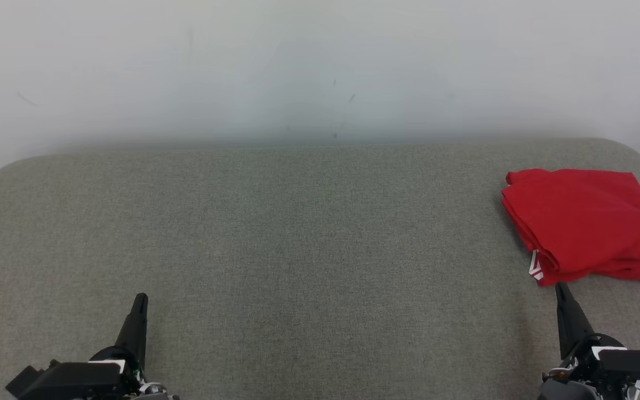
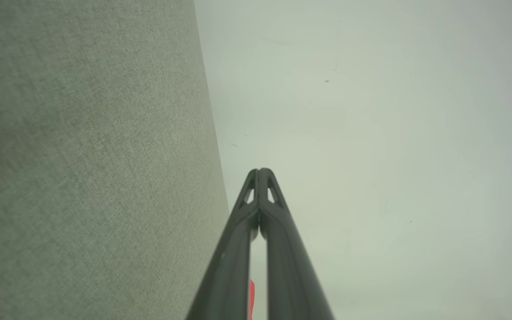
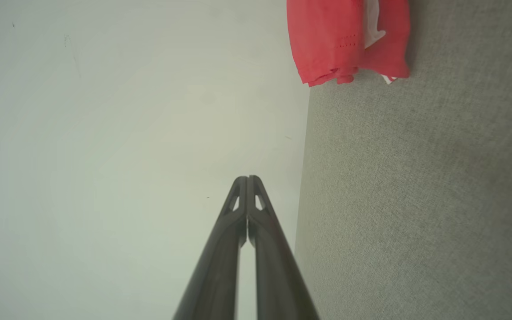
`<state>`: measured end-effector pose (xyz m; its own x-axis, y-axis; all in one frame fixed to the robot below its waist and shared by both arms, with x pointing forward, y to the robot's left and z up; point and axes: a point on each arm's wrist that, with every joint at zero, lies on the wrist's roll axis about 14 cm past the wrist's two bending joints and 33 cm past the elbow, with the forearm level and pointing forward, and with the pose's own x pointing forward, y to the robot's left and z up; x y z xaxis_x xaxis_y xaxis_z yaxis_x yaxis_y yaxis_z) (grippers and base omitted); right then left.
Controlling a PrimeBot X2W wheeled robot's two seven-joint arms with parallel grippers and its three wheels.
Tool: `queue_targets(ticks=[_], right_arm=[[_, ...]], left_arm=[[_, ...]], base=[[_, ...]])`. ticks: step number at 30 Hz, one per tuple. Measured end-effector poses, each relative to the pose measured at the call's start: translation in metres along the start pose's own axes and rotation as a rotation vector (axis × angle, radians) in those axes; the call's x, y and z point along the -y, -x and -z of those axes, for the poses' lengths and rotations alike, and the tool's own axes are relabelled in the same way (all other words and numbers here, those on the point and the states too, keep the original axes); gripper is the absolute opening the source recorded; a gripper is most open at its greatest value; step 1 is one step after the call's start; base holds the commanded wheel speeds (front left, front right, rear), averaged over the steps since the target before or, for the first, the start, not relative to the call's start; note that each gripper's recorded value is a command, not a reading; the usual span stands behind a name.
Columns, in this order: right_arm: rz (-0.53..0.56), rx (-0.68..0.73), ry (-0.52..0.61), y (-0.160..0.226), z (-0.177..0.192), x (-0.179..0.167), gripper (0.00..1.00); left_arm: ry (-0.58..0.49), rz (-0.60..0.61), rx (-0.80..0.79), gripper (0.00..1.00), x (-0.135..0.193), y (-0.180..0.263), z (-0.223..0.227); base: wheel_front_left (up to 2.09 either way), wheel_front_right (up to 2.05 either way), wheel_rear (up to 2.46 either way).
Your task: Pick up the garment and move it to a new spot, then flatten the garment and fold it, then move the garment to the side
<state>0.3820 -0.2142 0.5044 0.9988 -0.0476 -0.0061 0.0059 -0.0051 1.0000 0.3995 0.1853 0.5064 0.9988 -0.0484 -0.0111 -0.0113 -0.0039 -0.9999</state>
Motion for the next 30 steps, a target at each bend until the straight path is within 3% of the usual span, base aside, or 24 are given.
queue_targets(ticks=[30], right_arm=[[0.0, 0.0, 0.0, 0.0, 0.0001, 0.0, 0.0]], left_arm=[[0.001, 0.0, 0.0, 0.0, 0.0, 0.0, 0.0]], base=[[0.0, 0.0, 0.0]])
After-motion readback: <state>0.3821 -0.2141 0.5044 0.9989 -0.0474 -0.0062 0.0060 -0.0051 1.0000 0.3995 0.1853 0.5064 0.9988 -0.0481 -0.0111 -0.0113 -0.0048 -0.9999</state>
